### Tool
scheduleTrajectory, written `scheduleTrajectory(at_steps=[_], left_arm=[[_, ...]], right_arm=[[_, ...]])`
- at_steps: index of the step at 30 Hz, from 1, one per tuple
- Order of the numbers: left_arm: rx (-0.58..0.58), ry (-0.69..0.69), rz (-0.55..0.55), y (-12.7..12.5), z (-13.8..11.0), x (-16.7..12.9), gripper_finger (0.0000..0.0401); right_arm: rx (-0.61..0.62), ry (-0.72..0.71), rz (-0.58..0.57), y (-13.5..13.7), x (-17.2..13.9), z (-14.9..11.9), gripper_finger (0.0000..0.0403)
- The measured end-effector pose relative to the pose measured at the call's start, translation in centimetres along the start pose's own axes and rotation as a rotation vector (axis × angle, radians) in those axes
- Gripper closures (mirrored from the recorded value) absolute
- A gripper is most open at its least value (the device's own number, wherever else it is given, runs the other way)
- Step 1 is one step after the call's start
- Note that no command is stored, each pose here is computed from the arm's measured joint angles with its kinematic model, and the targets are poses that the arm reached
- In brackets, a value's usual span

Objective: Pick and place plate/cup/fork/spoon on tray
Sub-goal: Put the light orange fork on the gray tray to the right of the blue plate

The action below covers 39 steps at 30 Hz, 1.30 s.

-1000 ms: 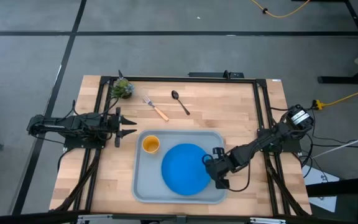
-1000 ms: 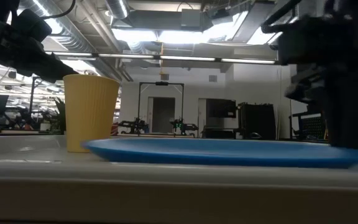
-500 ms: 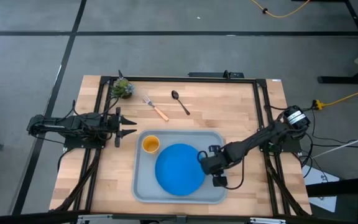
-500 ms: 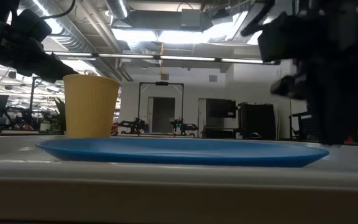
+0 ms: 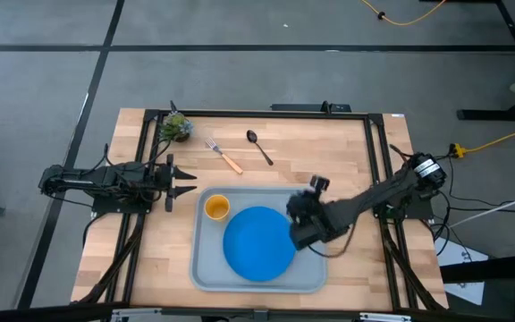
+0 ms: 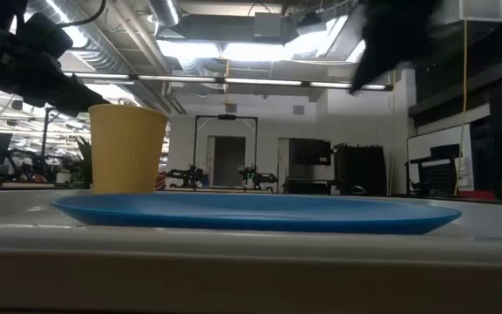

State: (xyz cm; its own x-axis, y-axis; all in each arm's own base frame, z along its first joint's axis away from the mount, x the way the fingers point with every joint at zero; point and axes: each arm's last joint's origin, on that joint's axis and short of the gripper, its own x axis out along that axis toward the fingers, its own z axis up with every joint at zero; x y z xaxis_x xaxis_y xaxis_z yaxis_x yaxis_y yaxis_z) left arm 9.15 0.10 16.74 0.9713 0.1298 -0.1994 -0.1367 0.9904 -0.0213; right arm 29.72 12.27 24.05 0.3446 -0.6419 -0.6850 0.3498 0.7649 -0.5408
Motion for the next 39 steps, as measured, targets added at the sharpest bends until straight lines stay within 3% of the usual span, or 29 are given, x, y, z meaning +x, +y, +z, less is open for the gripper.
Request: scheduleTrajectory(at_steps=[5, 9, 15, 29, 33, 39], left_arm=[[-0.001, 0.0, 0.0, 0.0, 0.0, 0.0, 0.0258], [-0.001, 0.0, 0.0, 0.0, 0.0, 0.0, 0.0258], [-0.002, 0.0, 0.0, 0.0, 0.0, 0.0, 0.0258], [-0.002, -0.001, 0.0, 0.0, 0.0, 0.0, 0.0258], [-0.002, -0.001, 0.0, 0.0, 0.0, 0.0, 0.0258], [-0.002, -0.001, 0.0, 0.0, 0.0, 0.0, 0.0258]], right_arm=[[0.191, -0.075, -0.173, -3.1, 1.8, 2.7, 0.0355], [0.335, -0.012, -0.188, -6.2, 4.0, 4.6, 0.0355], [0.42, 0.017, -0.099, -9.6, 8.3, 6.9, 0.0355], [0.546, -0.261, 0.19, -12.5, 12.0, 11.0, 0.0355], [0.589, -0.385, 0.333, -14.4, 13.3, 12.3, 0.0355], [0.686, -0.431, 0.479, -17.3, 15.7, 12.5, 0.0355]])
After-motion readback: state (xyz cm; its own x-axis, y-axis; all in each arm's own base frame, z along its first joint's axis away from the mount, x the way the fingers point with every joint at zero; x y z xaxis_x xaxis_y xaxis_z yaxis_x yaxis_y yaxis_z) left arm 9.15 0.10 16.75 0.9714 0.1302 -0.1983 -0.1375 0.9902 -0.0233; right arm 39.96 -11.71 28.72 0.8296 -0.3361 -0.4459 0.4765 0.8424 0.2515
